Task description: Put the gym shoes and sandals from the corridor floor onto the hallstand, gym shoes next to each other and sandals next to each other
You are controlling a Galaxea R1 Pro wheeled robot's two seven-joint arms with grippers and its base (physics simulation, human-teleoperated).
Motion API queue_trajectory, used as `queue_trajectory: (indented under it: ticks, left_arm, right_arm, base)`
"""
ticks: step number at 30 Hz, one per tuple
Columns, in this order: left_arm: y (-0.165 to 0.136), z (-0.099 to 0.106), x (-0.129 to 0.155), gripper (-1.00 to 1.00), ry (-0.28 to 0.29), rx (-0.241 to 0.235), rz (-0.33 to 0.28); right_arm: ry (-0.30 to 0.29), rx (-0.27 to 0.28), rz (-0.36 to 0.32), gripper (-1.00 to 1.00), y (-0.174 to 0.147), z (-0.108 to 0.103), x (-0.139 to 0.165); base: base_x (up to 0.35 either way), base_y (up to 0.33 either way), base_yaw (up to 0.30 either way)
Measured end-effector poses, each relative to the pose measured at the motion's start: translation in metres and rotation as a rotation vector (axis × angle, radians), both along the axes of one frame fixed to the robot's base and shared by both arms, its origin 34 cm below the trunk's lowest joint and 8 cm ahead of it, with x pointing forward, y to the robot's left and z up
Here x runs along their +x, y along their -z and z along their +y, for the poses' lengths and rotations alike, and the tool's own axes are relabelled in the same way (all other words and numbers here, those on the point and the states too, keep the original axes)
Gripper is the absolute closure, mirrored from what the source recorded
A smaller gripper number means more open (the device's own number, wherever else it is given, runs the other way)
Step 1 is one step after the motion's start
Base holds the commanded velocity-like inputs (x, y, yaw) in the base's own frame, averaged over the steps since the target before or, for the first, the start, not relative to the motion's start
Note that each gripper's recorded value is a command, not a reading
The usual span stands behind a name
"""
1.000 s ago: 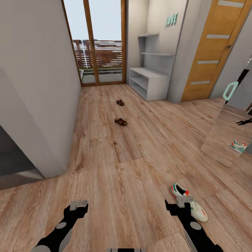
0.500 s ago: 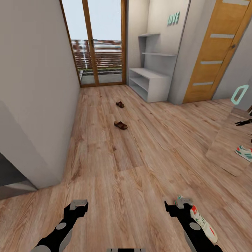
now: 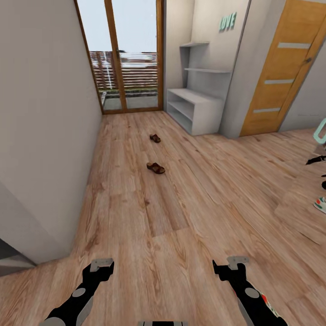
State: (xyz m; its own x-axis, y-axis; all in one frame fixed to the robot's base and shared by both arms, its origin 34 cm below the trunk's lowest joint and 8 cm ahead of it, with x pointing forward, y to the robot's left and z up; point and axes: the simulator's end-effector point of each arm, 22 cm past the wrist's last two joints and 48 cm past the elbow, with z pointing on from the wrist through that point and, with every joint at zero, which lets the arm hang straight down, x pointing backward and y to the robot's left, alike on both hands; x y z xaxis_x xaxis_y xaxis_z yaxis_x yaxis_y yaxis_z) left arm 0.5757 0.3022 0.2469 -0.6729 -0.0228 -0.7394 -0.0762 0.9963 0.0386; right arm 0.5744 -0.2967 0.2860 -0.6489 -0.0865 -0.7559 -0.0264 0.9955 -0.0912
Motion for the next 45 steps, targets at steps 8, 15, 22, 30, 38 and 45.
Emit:
queue_trajectory:
  ticks: [8, 15, 22, 30, 38, 45]
  left_arm:
    - [0.0000, -0.0003, 0.0000, -1.00, 0.001, -0.001, 0.000]
    - [0.0001, -0.0009, -0.0001, -1.00, 0.001, -0.002, 0.000]
    - [-0.0002, -0.0007, 0.0003, -1.00, 0.000, -0.002, -0.001]
    - [-0.0003, -0.0007, 0.0003, -1.00, 0.000, -0.002, -0.002]
    - [-0.0004, -0.0007, 0.0004, -1.00, 0.000, -0.002, -0.003]
    - [-0.0003, -0.0007, 0.0003, -1.00, 0.000, -0.002, -0.002]
  right_arm:
    - [-0.002, 0.000, 0.000, -1.00, 0.0002, 0.0007, -0.0001]
    - [-0.004, -0.003, 0.000, -1.00, 0.0002, 0.0004, -0.0001]
    - [-0.004, -0.004, 0.000, -1.00, 0.0001, 0.0001, -0.0001]
    - [-0.004, -0.004, 0.000, -1.00, 0.0002, 0.0001, -0.0001]
    - [-0.004, -0.004, 0.000, -1.00, 0.0002, 0.0002, -0.0001]
    - [-0.003, -0.004, 0.000, -1.00, 0.0002, -0.0001, -0.0001]
  base:
    - [0.334, 0.000, 0.000]
    - [0.334, 0.003, 0.000]
    - [0.333, 0.072, 0.000]
    - [0.318, 0.144, 0.000]
    - [0.314, 0.154, 0.000]
    - [0.313, 0.157, 0.000]
